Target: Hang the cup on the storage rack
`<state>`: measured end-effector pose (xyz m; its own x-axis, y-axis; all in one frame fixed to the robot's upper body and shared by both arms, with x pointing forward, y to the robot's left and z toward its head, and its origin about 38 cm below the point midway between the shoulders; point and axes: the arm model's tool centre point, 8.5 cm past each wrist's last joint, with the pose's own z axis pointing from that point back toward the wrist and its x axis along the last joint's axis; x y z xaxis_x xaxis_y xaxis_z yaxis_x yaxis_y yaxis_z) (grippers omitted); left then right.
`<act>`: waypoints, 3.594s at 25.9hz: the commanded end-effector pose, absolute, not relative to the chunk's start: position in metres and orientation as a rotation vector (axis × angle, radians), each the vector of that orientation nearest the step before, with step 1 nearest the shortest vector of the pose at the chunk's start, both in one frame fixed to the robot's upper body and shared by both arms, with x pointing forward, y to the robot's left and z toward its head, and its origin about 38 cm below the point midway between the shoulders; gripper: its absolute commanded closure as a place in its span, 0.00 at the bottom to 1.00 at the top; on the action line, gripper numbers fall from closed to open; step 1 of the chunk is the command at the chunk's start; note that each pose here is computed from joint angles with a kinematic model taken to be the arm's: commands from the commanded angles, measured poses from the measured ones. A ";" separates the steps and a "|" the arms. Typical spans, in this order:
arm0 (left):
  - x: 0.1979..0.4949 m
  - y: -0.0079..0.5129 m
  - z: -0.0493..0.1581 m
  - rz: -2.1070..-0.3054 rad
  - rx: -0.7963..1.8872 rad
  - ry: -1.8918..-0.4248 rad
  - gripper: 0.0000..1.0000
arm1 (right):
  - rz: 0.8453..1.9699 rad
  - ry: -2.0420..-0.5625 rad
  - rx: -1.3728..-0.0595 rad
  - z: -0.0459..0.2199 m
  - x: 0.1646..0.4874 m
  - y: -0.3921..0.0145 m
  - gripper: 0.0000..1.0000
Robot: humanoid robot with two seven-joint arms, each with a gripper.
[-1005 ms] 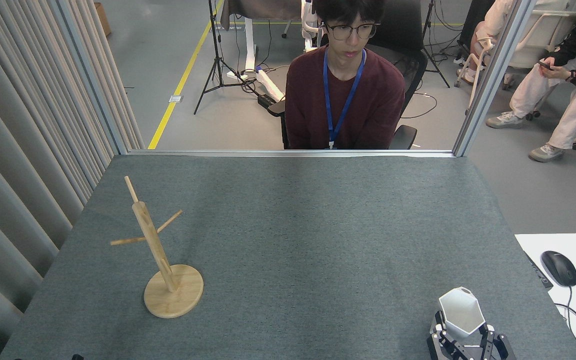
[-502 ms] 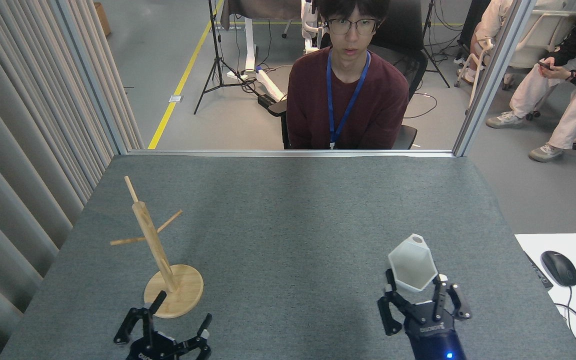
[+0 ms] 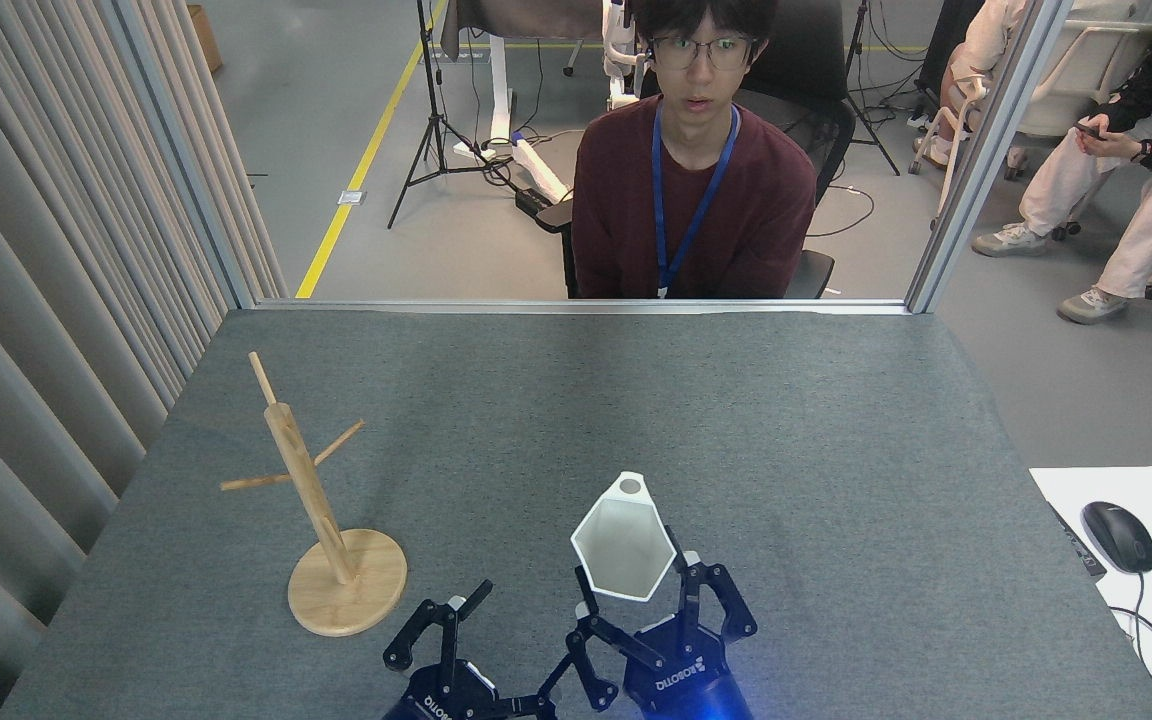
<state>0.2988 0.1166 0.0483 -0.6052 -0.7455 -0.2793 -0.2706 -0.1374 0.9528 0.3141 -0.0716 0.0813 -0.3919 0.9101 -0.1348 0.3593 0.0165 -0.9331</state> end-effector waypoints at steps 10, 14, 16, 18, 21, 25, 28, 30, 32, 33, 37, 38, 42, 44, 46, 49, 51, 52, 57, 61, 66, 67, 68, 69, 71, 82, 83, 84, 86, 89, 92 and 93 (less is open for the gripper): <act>0.301 0.107 0.049 -1.802 1.125 -1.785 0.00 | 1.439 -1.845 -1.234 0.075 0.284 -0.035 0.55; 0.304 0.107 0.053 -1.797 1.136 -1.794 0.00 | 1.439 -1.854 -1.227 0.075 0.282 -0.032 0.55; 0.305 0.107 0.054 -1.796 1.139 -1.796 0.00 | 1.449 -1.874 -1.220 0.075 0.279 -0.026 0.55; 0.305 0.107 0.055 -1.796 1.143 -1.801 0.00 | 1.474 -1.881 -1.215 0.073 0.275 -0.020 0.55; 0.305 0.107 0.057 -1.789 1.146 -1.815 0.00 | 1.490 -1.888 -1.200 0.070 0.271 -0.014 0.55; 0.306 0.107 0.062 -1.783 1.158 -1.830 0.02 | 1.504 -1.900 -1.198 0.071 0.269 -0.010 0.55; 0.306 0.108 0.063 -1.790 1.164 -1.832 0.37 | 1.505 -1.902 -1.198 0.071 0.269 -0.009 0.55; 0.306 0.109 0.064 -1.794 1.168 -1.826 0.58 | 1.506 -1.900 -1.200 0.071 0.269 -0.010 0.55; 0.308 0.109 0.065 -1.798 1.176 -1.820 0.64 | 1.506 -1.901 -1.197 0.071 0.269 -0.010 0.52; 0.310 0.110 0.066 -1.802 1.183 -1.821 0.64 | 1.502 -1.901 -1.200 0.071 0.269 -0.010 0.47; 0.311 0.110 0.066 -1.806 1.186 -1.819 0.64 | 1.478 -1.910 -1.218 0.076 0.270 -0.011 0.01; 0.310 0.110 0.065 -1.806 1.184 -1.817 0.63 | 1.464 -1.922 -1.224 0.079 0.270 -0.012 0.01; 0.310 0.110 0.064 -1.806 1.188 -1.810 0.63 | 1.362 -1.997 -1.260 0.102 0.270 -0.016 0.01; 0.310 0.108 0.063 -1.807 1.189 -1.806 0.63 | 1.292 -2.033 -1.250 0.115 0.271 -0.018 0.01; 0.309 0.107 0.063 -1.813 1.192 -1.801 0.63 | 1.193 -2.062 -1.221 0.127 0.272 -0.023 0.01; 0.307 0.110 0.060 -1.807 1.197 -1.783 0.63 | 0.954 -2.063 -1.132 0.144 0.283 -0.044 0.01; 0.304 0.112 0.056 -1.795 1.206 -1.758 0.62 | 0.789 -1.970 -1.144 0.145 0.305 -0.086 0.01; 0.301 0.115 0.052 -1.790 1.208 -1.741 0.62 | 0.717 -1.900 -1.177 0.141 0.315 -0.113 0.01; 0.299 0.161 0.044 -1.674 1.325 -1.566 0.62 | 0.752 -1.470 -1.250 0.075 0.327 -0.210 0.01; 0.290 0.219 0.046 -1.564 1.423 -1.417 0.62 | 1.107 -1.271 -1.326 0.013 0.289 -0.238 0.01; 0.275 0.258 0.058 -1.475 1.492 -1.343 0.62 | 1.108 -1.232 -1.301 0.001 0.269 -0.240 0.01; 0.274 0.271 0.059 -1.461 1.514 -1.310 0.62 | 1.107 -1.221 -1.296 -0.001 0.265 -0.241 0.01; 0.274 0.282 0.061 -1.446 1.535 -1.280 0.62 | 1.107 -1.221 -1.297 -0.001 0.264 -0.242 0.01; 0.274 0.291 0.063 -1.436 1.554 -1.259 0.62 | 1.109 -1.218 -1.295 -0.002 0.262 -0.242 0.01; 0.276 0.307 0.068 -1.430 1.590 -1.226 0.62 | 1.109 -1.219 -1.298 -0.003 0.260 -0.242 0.01; 0.332 0.359 0.104 -1.463 1.789 -1.172 0.63 | 1.105 -1.229 -1.313 0.001 0.263 -0.242 0.01; 0.332 0.359 0.101 -1.477 1.787 -1.168 0.63 | 1.105 -1.229 -1.313 0.001 0.263 -0.242 0.01; 0.333 0.360 0.096 -1.483 1.779 -1.168 0.63 | 1.105 -1.229 -1.313 0.001 0.263 -0.242 0.01; 0.341 0.360 0.092 -1.506 1.784 -1.169 0.63 | 1.103 -1.232 -1.316 0.002 0.263 -0.242 0.01; 0.349 0.358 0.084 -1.570 1.787 -1.155 0.63 | 1.103 -1.232 -1.319 0.003 0.264 -0.243 0.01; 0.359 0.355 0.082 -1.605 1.789 -1.153 0.63 | 1.104 -1.232 -1.321 0.003 0.265 -0.243 0.01; 0.361 0.353 0.083 -1.611 1.794 -1.157 0.63 | 1.104 -1.234 -1.324 0.004 0.265 -0.243 0.01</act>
<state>0.3529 0.3559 0.0838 -0.0270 -0.8340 -0.5511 -0.2723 -0.5243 0.8068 0.2643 -0.2424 0.0029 0.0720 0.9974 0.0046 0.1061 -0.0030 -0.9944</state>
